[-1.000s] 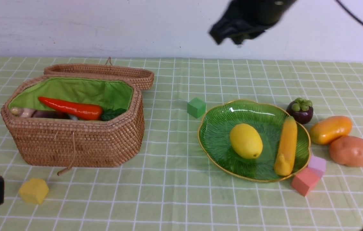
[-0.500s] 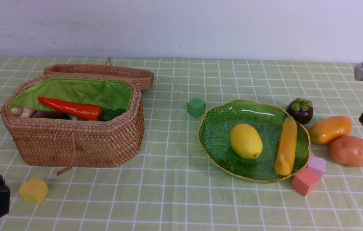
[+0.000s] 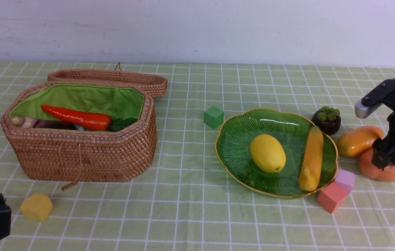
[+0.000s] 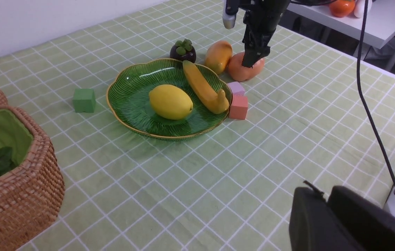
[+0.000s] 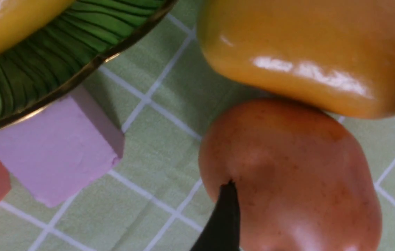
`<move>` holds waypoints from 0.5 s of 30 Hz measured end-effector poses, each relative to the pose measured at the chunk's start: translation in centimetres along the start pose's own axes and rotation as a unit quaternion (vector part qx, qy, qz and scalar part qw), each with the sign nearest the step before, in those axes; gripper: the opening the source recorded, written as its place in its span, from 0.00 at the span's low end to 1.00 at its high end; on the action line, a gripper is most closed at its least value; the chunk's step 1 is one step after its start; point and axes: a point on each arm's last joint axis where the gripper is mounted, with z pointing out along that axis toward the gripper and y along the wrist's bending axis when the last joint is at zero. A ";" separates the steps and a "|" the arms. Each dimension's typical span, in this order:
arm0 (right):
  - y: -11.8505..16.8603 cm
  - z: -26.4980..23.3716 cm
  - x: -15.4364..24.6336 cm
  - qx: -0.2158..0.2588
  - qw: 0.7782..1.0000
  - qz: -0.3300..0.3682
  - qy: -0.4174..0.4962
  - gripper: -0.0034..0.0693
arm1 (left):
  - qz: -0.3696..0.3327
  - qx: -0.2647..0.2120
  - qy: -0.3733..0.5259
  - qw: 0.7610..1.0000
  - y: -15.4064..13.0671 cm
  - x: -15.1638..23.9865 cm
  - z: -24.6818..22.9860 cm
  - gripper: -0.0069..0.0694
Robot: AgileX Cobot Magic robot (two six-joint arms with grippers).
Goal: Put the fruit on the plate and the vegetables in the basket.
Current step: Use the right arm to grab a potato and put it into the left basket
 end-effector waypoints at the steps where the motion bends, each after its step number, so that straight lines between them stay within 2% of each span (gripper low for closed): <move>1: 0.0 0.1 0.0 0.000 1.000 -0.003 0.000 0.95 | 0.000 0.000 0.000 1.000 0.0 0.0 0.0 0.18; 9: -0.1 3.0 -0.2 -0.011 1.000 -0.022 0.006 0.93 | 0.000 0.000 0.002 1.000 0.0 0.0 0.0 0.18; 15: 0.0 3.1 -0.2 -0.025 0.999 0.020 -0.004 0.91 | -0.001 0.001 0.003 1.000 0.0 0.1 0.0 0.19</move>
